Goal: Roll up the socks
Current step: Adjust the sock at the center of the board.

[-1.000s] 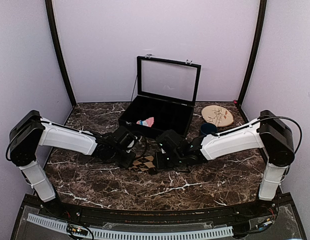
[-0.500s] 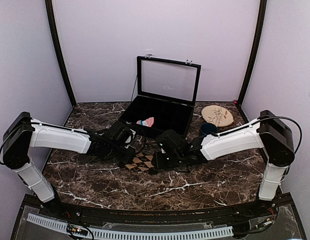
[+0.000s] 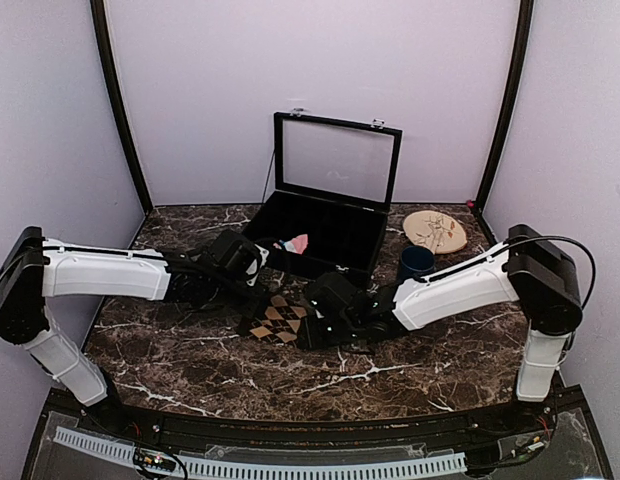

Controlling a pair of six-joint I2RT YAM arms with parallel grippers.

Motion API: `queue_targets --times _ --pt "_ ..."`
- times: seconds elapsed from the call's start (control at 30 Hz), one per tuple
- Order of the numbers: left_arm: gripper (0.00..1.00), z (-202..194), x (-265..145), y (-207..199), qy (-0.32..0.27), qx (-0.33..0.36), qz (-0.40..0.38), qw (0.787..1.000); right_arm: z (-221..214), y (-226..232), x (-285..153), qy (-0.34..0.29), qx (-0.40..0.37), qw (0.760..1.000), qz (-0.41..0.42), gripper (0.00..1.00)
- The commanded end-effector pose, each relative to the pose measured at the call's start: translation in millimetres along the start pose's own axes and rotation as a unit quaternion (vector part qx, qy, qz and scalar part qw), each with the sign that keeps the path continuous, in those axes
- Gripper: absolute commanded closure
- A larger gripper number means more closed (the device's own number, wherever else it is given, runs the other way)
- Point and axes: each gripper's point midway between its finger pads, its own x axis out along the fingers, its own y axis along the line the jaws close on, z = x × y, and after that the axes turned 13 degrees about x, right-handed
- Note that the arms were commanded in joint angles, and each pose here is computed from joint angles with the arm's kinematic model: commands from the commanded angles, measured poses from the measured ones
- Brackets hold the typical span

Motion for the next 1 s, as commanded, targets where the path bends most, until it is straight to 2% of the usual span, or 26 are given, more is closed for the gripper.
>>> queue_targets --times 0.0,0.37,0.97 --pt "1.0 18.9 -18.8 -3.1 -0.019 0.0 -0.016 1.0 -0.1 7.2 5.8 -0.02 -0.015 1.0 -0.002 0.57" --pt "1.0 15.8 -20.7 -4.8 -0.013 -0.003 -0.023 1.0 -4.1 1.3 16.0 -0.026 -0.016 0.999 -0.023 0.58" --pt "1.0 -0.5 -19.8 -3.8 0.002 -0.008 -0.02 1.0 -4.8 -28.6 19.2 -0.039 -0.03 0.991 -0.128 0.6"
